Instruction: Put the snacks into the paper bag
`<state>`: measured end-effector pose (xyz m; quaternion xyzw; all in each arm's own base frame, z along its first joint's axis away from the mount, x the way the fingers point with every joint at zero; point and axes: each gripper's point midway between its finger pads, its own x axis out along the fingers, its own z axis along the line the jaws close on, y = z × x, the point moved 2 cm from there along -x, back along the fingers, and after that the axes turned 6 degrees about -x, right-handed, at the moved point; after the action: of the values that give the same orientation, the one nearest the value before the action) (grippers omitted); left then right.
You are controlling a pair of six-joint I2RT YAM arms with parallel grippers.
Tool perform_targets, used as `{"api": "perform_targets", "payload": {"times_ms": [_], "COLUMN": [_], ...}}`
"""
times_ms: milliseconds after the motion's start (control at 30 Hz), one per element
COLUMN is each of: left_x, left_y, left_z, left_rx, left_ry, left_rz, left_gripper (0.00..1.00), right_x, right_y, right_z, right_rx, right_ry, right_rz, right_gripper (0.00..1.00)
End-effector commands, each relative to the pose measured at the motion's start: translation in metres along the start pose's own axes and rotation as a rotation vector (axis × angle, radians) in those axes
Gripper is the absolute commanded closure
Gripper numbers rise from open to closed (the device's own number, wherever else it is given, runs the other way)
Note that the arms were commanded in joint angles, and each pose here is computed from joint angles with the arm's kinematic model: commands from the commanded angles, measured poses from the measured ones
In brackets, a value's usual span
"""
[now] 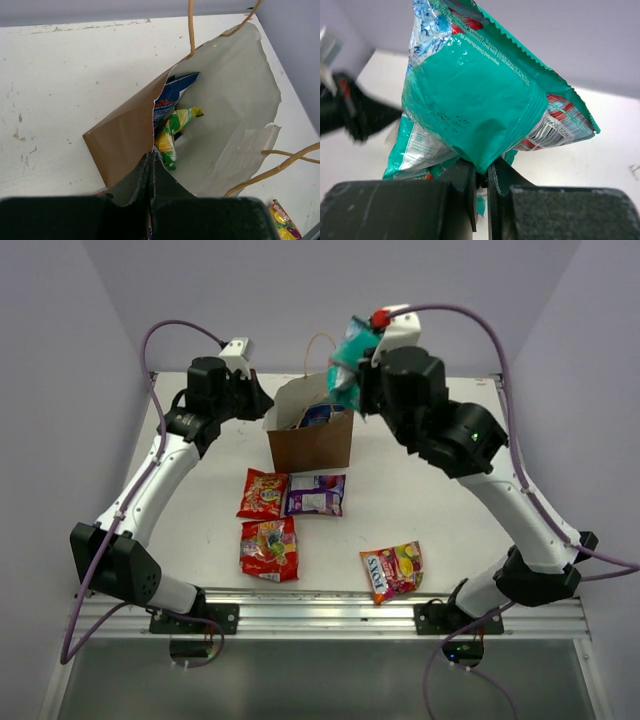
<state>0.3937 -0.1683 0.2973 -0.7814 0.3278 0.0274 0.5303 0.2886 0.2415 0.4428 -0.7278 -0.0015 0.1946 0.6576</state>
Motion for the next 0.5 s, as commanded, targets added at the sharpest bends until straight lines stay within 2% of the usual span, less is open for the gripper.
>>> {"api": "perform_targets", "payload": {"times_ms": [0, 100, 133, 267, 367, 467], "left_x": [-0.014, -0.013, -0.012, -0.008, -0.006, -0.005], "left_y": [-0.008, -0.009, -0.008, -0.004, -0.003, -0.003], "left_z": [-0.014, -0.014, -0.014, -0.011, -0.009, -0.006], "left_rx": [0.025, 0.026, 0.025, 0.026, 0.025, 0.027], "left_ry": [0.048, 0.053, 0.051, 0.047, 0.040, 0.023], "left_rz": [-0.031, -0.032, -0.030, -0.017, -0.016, -0.022], "left_gripper": [1.00, 1.00, 1.00, 1.00, 1.00, 1.00], "right_x": [0.060, 0.096, 0.123, 0.168, 0.183, 0.176], "right_y": [-0.018, -0.037, -0.021, 0.000, 0.023, 0.043], "right_z": [-0.018, -0.014, 0.000, 0.023, 0.030, 0.029], "right_rx": [-0.133, -0.077, -0.098, -0.137, -0.154, -0.148], "right_ry": [0.167, 0.120, 0.090, 0.046, 0.039, 0.023], "right_rz": [-0.050, -0.088, -0.047, -0.018, 0.042, 0.086], "right_gripper": [1.00, 1.00, 1.00, 1.00, 1.00, 1.00]}}
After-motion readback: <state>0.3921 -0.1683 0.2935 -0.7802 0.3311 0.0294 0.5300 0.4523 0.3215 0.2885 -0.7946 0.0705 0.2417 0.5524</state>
